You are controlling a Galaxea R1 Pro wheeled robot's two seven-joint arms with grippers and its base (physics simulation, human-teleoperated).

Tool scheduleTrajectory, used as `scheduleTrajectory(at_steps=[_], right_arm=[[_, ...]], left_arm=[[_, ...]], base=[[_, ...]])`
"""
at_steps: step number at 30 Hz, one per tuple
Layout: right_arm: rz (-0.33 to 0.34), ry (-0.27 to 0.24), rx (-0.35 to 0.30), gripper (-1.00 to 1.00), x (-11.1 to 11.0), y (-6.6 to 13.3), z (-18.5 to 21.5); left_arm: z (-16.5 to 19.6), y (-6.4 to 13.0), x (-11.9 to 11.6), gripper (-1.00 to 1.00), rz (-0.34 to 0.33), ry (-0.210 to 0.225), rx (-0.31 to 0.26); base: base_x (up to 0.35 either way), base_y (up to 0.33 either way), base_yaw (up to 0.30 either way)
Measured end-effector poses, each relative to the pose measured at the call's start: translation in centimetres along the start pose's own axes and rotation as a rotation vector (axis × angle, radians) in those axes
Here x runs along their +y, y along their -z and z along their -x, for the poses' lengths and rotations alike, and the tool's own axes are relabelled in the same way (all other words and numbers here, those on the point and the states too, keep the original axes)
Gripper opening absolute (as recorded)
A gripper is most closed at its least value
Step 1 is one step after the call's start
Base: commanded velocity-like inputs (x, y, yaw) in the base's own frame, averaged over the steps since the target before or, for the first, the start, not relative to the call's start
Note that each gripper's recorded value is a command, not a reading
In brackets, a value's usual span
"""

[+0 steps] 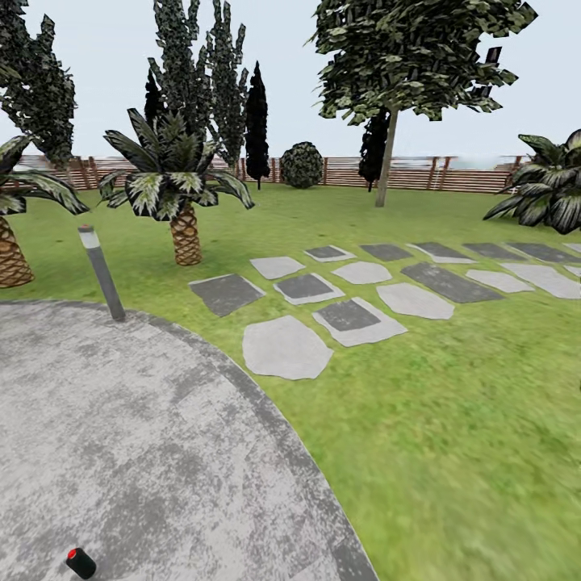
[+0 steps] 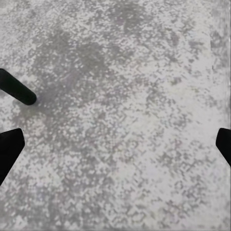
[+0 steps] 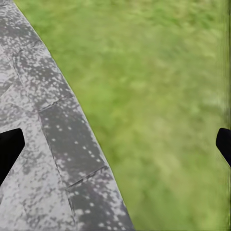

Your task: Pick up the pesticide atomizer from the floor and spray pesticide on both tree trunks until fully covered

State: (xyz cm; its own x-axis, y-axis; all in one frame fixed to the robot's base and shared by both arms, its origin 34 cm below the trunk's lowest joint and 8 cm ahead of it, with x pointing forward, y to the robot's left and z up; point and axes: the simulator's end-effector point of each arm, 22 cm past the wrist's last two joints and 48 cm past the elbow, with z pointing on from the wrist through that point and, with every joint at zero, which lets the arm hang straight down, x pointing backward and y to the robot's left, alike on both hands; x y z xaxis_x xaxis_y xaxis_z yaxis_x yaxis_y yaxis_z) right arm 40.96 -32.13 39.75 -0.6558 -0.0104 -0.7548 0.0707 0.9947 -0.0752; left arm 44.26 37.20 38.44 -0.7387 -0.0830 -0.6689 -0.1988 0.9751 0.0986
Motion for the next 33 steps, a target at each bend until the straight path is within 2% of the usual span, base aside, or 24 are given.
scheduleTrajectory(at_steps=[8,13,33], right_arm=[[0.0,0.0,-0.002,1.0,0.0,-0.03,0.09],[0.002,-0.001,-0.004,1.0,0.14,-0.04,0.18],[0.002,-0.002,-0.003,1.0,0.14,-0.03,0.12]], left_arm=[[0.02,-0.01,0.0,1.0,0.0,0.0,0.0],[0.01,-0.01,0.19,1.0,0.004,0.002,0.001],[0.0,-0.01,0.2,1.0,0.004,0.002,0.001]], base=[[0.001,-0.263,0.0],[0.0,-0.003,0.018],[0.0,0.0,0.274]])
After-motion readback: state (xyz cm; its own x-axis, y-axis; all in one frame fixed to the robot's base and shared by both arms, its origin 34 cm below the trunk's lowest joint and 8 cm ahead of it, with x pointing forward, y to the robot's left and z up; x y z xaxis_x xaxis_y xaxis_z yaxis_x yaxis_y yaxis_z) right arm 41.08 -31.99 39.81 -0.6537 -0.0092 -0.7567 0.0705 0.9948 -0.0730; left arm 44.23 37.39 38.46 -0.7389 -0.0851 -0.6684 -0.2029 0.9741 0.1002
